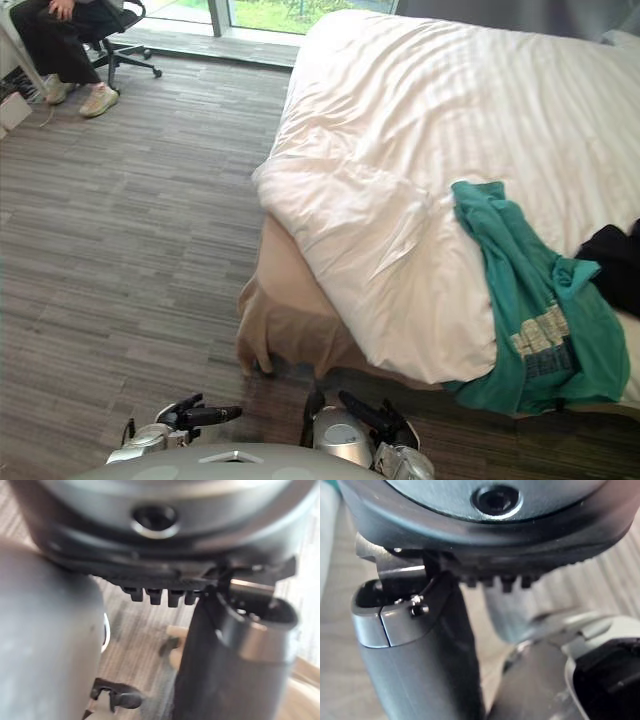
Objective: Tidy up the quilt and then pick up the clothes from the bed and put them into the laundry hamper
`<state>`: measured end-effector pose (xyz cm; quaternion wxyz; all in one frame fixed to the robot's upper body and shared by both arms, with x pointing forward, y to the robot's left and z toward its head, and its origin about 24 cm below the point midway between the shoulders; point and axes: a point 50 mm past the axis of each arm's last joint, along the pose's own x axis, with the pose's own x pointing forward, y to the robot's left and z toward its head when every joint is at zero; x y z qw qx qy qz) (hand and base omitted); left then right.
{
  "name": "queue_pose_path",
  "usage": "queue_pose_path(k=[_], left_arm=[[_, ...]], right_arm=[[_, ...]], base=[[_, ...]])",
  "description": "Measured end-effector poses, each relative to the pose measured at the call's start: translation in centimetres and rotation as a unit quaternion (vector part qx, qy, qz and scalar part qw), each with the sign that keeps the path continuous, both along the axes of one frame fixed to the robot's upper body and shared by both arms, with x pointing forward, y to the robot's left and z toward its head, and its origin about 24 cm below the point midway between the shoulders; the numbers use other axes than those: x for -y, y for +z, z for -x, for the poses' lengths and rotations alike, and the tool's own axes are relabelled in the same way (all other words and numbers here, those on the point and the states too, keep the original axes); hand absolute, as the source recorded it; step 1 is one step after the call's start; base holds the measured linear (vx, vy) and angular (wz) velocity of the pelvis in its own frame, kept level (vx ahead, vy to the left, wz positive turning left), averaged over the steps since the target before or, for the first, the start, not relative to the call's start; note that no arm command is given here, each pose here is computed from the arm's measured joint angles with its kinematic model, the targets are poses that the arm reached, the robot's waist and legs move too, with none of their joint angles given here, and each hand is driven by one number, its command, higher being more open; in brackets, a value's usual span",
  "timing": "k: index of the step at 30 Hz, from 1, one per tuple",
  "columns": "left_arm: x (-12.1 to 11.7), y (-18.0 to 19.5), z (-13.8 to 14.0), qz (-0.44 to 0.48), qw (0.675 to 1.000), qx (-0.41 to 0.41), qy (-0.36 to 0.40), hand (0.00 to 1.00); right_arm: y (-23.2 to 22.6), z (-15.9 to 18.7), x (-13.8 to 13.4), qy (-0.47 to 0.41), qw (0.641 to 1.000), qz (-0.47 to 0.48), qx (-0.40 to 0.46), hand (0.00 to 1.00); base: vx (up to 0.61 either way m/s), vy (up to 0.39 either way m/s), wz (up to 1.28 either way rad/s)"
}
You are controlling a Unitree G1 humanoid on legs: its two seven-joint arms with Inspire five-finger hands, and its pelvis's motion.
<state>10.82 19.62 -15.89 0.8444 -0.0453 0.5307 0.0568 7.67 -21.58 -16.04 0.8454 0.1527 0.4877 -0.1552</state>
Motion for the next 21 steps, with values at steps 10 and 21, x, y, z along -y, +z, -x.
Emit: queue_pose_path(k=[10, 21], left_arm=[[1.1, 0.6, -1.8, 0.015, 0.998, 0.053, -0.004, 1.0], [0.0, -0.2, 0.7, 0.064, 0.991, 0.006, 0.117, 1.0]], right_arm=[[-0.1, 0.8, 0.7, 0.004, 1.0, 0.008, -0.02, 1.0], [-0.2, 1.0, 0.5, -0.021, 1.0, -0.001, -0.019, 1.0]], base=[[0.23, 0.153, -0.45], [0.07, 0.044, -0.02]])
